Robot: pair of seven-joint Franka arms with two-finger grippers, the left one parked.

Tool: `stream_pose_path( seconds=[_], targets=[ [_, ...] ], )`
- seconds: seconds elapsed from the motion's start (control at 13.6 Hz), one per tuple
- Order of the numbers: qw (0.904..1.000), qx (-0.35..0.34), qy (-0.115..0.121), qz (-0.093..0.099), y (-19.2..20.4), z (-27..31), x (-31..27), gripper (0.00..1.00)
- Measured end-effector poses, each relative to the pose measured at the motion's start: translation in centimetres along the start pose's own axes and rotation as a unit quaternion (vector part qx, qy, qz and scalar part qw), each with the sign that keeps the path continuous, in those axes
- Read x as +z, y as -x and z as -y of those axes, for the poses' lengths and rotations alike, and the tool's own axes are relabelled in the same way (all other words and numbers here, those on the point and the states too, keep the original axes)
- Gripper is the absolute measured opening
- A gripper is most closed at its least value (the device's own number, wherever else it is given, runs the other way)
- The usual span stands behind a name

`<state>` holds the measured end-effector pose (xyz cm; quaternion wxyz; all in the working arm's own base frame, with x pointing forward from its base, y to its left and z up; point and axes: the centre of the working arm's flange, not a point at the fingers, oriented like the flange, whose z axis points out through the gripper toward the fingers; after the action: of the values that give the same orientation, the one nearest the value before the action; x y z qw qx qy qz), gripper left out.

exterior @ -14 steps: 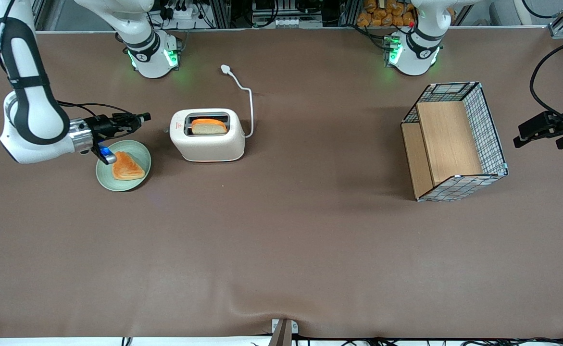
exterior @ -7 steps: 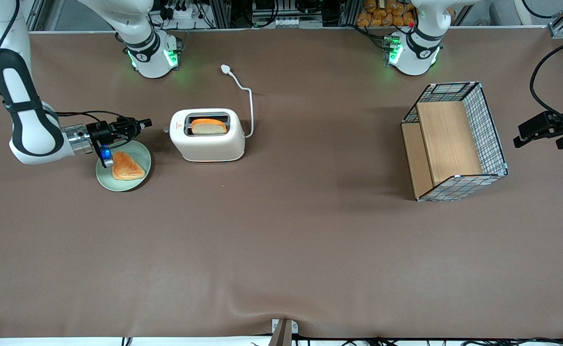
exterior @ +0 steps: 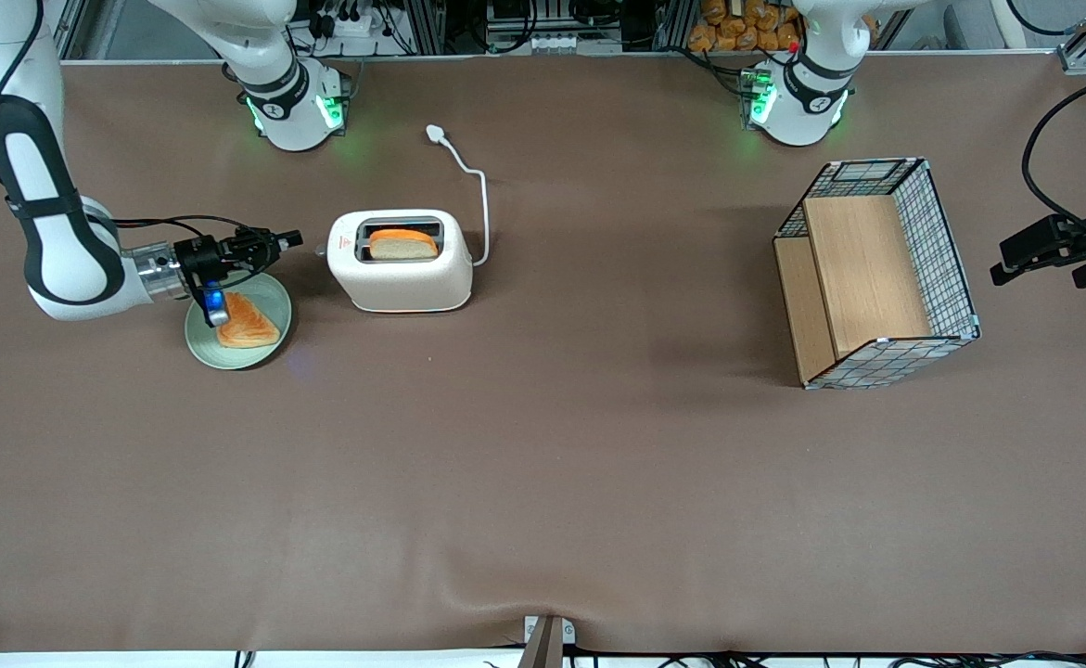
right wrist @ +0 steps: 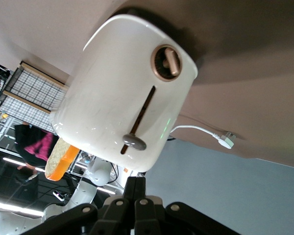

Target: Press toaster button with right arm

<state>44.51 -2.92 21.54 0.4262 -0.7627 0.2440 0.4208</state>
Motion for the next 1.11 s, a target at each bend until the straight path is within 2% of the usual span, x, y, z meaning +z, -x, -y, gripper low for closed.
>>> stream_pose_path(
  seconds=[0.29, 0.81, 1.11],
  targets=[
    [0.9997, -0.012, 0.022, 0.001, 0.0, 1.6, 1.6, 0.03],
    [0.9996, -0.009, 0.024, -0.01, -0.5, 1.5, 1.6, 0.04],
    [0.9997, -0.001, 0.024, -0.01, -1.4, 0.8, 2.0, 0.04]
  ],
)
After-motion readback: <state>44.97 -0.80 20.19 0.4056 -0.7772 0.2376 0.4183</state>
